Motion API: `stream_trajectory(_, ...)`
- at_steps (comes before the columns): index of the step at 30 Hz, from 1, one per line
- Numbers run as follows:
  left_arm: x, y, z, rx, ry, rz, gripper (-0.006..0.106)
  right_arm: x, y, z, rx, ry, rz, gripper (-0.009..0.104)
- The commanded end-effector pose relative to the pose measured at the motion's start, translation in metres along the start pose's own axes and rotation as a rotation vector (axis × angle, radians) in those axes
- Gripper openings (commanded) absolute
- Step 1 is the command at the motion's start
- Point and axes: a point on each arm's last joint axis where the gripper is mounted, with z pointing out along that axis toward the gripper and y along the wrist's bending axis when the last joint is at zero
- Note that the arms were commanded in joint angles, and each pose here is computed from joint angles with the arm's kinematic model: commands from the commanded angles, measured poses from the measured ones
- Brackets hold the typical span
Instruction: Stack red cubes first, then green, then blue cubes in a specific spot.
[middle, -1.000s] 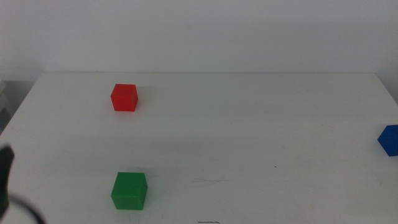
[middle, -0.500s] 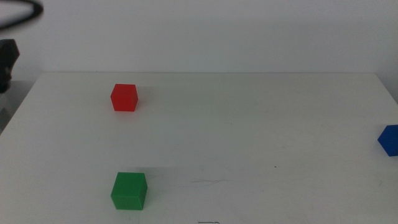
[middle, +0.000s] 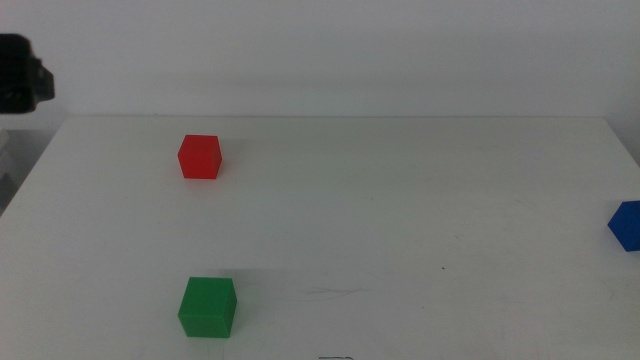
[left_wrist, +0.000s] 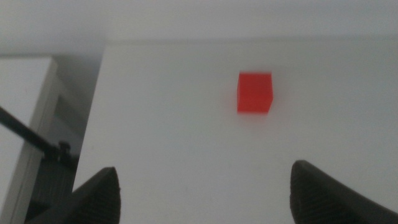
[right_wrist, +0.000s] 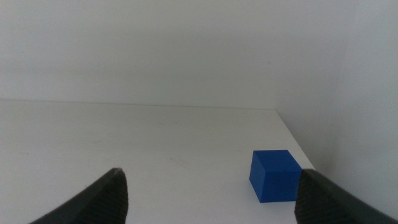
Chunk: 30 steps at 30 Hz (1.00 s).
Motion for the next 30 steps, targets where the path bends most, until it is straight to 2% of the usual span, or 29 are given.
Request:
stream_trajectory(1, -0.022, -0.002, -0.002, 0.009, 0.006, 0.001, 0.094, -0.014, 0.000, -0.003, 0.002, -0.120, -0.018, 0.094)
stream_trajectory(11, -0.052, -0.019, 0.083, 0.100, 0.203, -0.011, 0.094, -0.014, 0.000, -0.003, 0.002, -0.120, -0.018, 0.094)
stream_trajectory(19, -0.082, -0.046, 0.146, 0.120, 0.282, 0.034, 0.094, -0.014, 0.000, -0.003, 0.002, -0.120, -0.018, 0.094)
stream_trajectory(30, -0.080, -0.066, 0.242, 0.130, 0.387, 0.024, 0.094, -0.014, 0.000, -0.003, 0.002, -0.120, -0.018, 0.094)
